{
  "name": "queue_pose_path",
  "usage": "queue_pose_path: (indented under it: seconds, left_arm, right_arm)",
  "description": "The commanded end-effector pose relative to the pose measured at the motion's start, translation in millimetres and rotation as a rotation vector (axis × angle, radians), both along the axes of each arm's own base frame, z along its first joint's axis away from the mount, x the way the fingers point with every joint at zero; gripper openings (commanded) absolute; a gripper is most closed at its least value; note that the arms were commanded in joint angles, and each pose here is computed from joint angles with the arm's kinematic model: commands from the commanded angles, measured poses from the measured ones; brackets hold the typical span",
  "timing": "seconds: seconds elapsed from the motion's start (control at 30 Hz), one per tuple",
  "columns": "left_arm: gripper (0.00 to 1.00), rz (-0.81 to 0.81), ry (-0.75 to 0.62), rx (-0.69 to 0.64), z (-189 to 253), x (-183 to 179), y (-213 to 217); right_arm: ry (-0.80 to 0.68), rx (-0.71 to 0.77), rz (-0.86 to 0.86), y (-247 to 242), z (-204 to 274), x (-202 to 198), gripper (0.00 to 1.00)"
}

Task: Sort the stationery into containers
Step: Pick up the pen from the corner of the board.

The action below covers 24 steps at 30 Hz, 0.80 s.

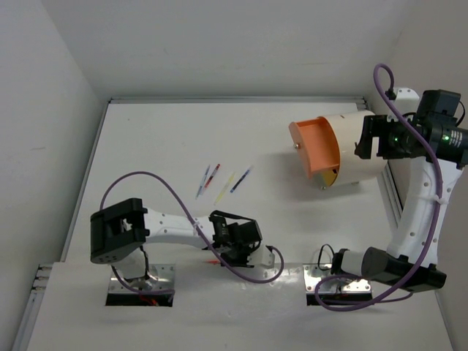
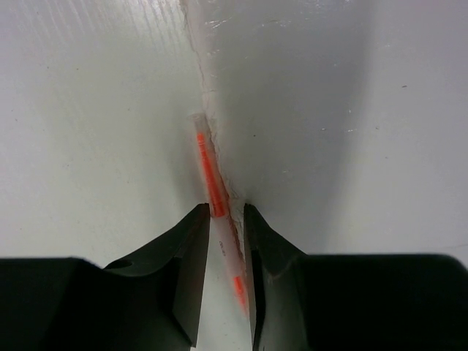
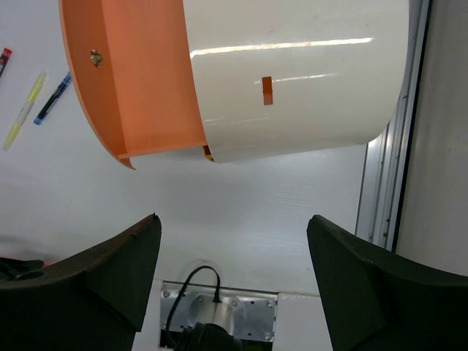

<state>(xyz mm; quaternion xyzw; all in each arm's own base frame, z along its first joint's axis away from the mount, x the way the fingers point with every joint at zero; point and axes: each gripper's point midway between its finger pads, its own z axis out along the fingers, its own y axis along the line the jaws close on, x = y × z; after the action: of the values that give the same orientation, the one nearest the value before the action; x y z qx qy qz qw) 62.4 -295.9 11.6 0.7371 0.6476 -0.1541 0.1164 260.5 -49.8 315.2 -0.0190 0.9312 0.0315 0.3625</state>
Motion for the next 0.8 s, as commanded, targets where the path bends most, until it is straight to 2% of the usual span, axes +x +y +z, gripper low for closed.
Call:
queue_pose_path:
  seconds: [0.0,0.5,0.7,0.77]
  left_arm:
    - [0.31,0.041,-0.089,-0.012,-6,30,-6]
    - [0.29,0.089,-0.133,0.019,-14,70,4]
    - [0.09,0.105,-0.071,0.044,-15,63,1]
    - [0.02,0.119,-0.050,0.019,-3,63,-6]
  right_arm:
    - [-0.015,-0.016,0.007,-2,3,3,0.80]
    - [-0.016,-0.017,0.010,-2,3,3,0.79]
    - [-0.017,-0.019,0.010,-3,2,4,0.79]
    - [-0.016,-0.019,0.012,-3,1,4,0.79]
